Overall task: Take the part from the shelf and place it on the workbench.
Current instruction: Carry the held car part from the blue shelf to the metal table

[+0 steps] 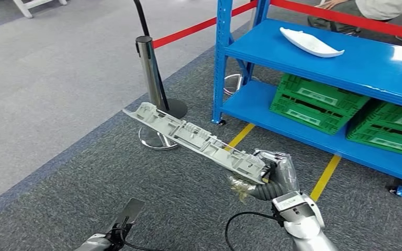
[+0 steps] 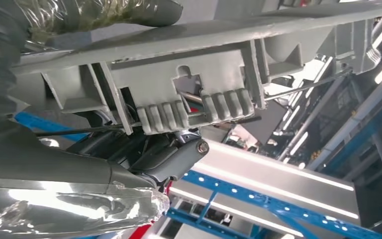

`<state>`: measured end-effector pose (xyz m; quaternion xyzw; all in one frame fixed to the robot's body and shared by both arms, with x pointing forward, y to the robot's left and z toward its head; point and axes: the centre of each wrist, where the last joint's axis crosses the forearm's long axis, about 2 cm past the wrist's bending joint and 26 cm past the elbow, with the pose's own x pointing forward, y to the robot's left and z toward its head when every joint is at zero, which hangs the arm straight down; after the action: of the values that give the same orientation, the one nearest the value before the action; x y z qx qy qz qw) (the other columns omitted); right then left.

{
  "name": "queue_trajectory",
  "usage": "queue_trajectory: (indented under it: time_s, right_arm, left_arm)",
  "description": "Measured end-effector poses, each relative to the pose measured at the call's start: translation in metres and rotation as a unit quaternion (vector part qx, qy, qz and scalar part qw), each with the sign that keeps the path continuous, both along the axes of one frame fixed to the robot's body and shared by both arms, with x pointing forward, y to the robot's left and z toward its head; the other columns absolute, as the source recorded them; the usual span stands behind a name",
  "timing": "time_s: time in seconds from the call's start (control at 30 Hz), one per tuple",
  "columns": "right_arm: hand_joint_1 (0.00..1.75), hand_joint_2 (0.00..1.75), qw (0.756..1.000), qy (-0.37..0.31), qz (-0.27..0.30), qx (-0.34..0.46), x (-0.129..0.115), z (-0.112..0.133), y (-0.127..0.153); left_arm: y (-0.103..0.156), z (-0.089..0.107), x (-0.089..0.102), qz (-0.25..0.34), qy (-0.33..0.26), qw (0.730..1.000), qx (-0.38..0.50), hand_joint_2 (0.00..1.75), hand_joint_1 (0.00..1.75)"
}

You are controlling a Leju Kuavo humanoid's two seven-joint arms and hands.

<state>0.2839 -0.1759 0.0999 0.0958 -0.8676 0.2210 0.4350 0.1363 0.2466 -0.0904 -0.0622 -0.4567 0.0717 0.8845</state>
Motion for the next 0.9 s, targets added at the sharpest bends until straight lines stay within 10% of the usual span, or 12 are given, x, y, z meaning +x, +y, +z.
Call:
queue_trajectory:
  time_s: [0.9]
  right_arm:
    - [1.75,1.75,1.000,0.006,0.007,0.007,0.0006,-0.0003,0.0038]
  left_arm:
    - [0.0009,-0.0005,-0.0016,0.002,-0.001,1.000,0.000,0.00,0.00]
